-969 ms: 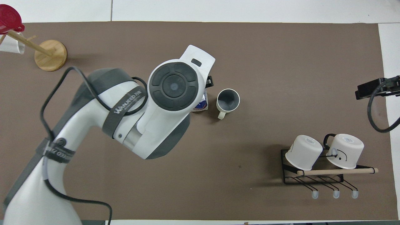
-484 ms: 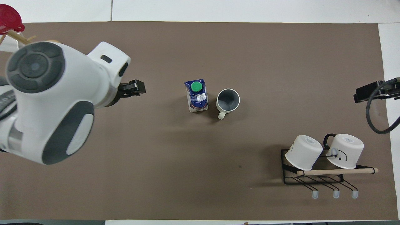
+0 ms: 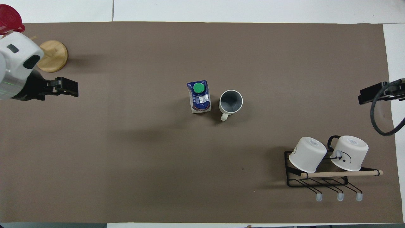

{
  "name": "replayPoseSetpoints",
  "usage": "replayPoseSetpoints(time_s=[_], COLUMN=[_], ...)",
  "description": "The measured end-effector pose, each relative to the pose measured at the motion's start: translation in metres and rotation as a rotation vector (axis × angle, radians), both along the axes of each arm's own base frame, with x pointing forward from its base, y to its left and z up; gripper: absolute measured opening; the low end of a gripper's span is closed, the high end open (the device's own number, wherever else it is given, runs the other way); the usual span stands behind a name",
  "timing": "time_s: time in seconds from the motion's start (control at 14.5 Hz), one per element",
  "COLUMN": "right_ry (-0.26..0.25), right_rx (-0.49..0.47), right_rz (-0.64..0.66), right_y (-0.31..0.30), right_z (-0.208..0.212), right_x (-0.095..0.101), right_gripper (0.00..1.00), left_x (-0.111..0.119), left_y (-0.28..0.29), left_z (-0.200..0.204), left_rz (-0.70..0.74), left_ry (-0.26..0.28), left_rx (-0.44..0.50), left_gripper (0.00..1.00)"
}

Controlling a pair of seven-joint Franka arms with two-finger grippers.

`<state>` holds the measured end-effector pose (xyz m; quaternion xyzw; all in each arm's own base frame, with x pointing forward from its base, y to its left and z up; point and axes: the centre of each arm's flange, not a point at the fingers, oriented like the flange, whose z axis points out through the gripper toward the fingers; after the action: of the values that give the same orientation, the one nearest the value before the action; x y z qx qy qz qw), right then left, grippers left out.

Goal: Place cup and milk on table

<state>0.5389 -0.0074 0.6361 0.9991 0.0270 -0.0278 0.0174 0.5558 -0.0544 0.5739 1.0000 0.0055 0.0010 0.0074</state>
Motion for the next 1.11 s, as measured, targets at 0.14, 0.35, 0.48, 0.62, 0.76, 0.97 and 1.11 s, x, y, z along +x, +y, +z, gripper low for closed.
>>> replayPoseSetpoints(time_s=[0.14, 0.35, 0.48, 0.62, 0.76, 0.97, 1.11], right_ry=[0.000, 0.000, 0.000, 0.000, 0.000, 0.001, 0.001], right_rx=[0.000, 0.000, 0.000, 0.000, 0.000, 0.000, 0.000], right_rz=[0.000, 0.000, 0.000, 0.000, -0.001, -0.001, -0.001], right_y=[0.000, 0.000, 0.000, 0.000, 0.000, 0.000, 0.000], right_z=[0.000, 0.000, 0.000, 0.000, 0.000, 0.000, -0.001], right_x=[0.000, 0.000, 0.000, 0.000, 0.000, 0.000, 0.000], right_gripper=[1.00, 1.00, 1.00, 1.00, 1.00, 1.00, 1.00], left_x=[-0.002, -0.006, -0.008, -0.007, -0.005, -0.005, -0.005], left_y=[0.025, 0.045, 0.046, 0.047, 0.050, 0.049, 0.047], left_z=[0.018, 0.042, 0.051, 0.053, 0.051, 0.046, 0.045], left_rz=[-0.006, -0.029, -0.034, -0.034, -0.035, -0.039, -0.042], left_ry=[0.011, 0.019, 0.035, 0.056, 0.062, 0.076, 0.080], left_rx=[-0.004, -0.006, -0.006, -0.007, -0.007, -0.007, -0.007], left_gripper=[1.00, 1.00, 1.00, 1.00, 1.00, 1.00, 1.00])
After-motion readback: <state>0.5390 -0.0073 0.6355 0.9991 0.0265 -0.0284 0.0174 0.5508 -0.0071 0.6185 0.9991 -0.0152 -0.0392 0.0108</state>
